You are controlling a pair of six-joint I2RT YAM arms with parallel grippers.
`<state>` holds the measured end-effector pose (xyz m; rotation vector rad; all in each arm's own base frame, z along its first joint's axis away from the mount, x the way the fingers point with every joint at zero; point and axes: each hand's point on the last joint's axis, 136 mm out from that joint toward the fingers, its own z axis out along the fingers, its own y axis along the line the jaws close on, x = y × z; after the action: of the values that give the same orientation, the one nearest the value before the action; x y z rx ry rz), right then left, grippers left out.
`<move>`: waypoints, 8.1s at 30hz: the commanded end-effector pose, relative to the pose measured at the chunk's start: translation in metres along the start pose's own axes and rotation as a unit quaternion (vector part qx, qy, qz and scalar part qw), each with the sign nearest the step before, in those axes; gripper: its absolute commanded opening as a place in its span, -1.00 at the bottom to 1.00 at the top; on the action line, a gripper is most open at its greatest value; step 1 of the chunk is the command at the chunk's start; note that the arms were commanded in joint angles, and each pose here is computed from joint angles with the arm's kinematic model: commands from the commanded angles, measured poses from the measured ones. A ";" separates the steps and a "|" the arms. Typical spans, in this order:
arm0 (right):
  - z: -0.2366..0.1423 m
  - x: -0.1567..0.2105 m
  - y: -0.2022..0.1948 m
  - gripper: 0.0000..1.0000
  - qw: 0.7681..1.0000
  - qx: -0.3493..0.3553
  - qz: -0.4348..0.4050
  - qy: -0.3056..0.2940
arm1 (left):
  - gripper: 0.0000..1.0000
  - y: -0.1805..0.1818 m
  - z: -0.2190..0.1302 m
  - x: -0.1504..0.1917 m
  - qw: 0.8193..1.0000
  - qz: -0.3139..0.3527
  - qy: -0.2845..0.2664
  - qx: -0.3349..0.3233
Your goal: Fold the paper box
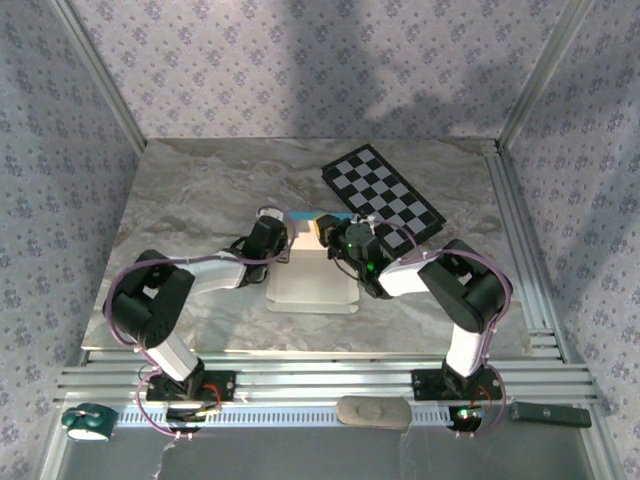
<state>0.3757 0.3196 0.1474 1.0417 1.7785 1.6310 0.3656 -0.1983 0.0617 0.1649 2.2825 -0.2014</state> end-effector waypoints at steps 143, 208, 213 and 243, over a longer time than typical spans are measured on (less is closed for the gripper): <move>0.016 -0.008 -0.007 -1.00 0.999 0.027 -0.012 0.033 | -0.65 -0.009 -0.012 0.005 0.995 0.007 0.032 0.094; -0.110 -0.040 0.060 0.04 0.966 0.126 -0.222 0.032 | -1.00 0.051 -0.062 -0.034 0.977 -0.016 -0.172 -0.124; -0.082 -0.047 0.069 0.00 0.971 0.120 -0.204 0.047 | -1.00 0.047 -0.060 -0.029 0.977 0.002 -0.183 -0.107; -0.013 -0.029 0.032 -0.17 0.955 0.191 -0.187 0.129 | -1.00 0.029 -0.057 -0.032 0.980 0.032 -0.182 -0.068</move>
<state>0.3918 0.2794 0.1724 0.6431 2.3524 1.2326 0.3444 -0.1506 0.1065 0.1132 1.9572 -0.0001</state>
